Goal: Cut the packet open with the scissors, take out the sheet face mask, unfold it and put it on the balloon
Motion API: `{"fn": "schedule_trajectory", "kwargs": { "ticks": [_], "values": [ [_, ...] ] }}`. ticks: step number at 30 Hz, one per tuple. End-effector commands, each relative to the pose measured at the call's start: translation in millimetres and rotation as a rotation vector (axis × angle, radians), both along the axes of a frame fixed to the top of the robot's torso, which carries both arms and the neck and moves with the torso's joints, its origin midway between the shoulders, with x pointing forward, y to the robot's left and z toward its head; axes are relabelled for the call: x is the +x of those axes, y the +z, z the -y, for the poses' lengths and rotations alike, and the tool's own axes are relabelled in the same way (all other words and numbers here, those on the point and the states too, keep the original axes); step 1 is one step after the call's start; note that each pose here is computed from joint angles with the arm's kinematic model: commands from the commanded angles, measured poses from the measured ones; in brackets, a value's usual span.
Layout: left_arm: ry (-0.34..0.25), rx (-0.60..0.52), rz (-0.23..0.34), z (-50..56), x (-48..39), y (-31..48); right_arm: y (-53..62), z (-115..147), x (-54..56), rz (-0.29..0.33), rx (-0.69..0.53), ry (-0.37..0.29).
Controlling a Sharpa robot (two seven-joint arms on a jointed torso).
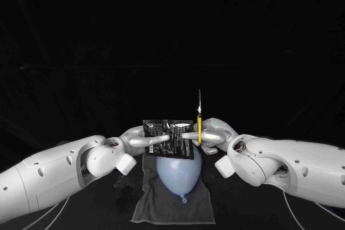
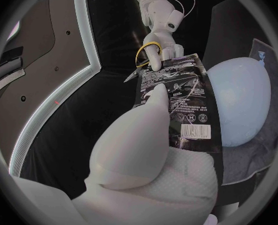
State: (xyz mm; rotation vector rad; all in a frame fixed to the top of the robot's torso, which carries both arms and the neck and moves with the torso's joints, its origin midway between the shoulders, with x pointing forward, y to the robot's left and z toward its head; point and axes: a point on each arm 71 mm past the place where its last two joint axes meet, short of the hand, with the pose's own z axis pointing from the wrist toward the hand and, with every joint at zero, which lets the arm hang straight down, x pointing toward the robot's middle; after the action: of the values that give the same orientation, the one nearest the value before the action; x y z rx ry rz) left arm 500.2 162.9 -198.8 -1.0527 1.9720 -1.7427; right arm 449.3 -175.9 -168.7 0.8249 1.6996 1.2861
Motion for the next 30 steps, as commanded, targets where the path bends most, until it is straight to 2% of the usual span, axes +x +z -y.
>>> {"fn": "schedule_trajectory", "kwargs": {
  "ticks": [1,8,20,25,30],
  "values": [
    [0.033,-0.027,0.014,2.9,1.3,3.1,2.0,-5,-0.3,0.014,0.012,0.027],
    [0.1,-0.019,0.032,-0.8,4.4,3.7,1.1,-2,1.8,-0.002,0.035,0.017],
    [0.183,-0.036,0.029,-4.8,5.5,5.2,1.7,21,6.4,-0.006,0.084,-0.088],
    [0.225,-0.094,0.051,-3.5,6.3,9.4,3.4,34,2.9,-0.004,0.105,-0.121],
    [0.263,-0.144,0.041,0.4,5.5,11.2,2.7,50,-2.0,-0.001,0.111,-0.15]
  ]
}}
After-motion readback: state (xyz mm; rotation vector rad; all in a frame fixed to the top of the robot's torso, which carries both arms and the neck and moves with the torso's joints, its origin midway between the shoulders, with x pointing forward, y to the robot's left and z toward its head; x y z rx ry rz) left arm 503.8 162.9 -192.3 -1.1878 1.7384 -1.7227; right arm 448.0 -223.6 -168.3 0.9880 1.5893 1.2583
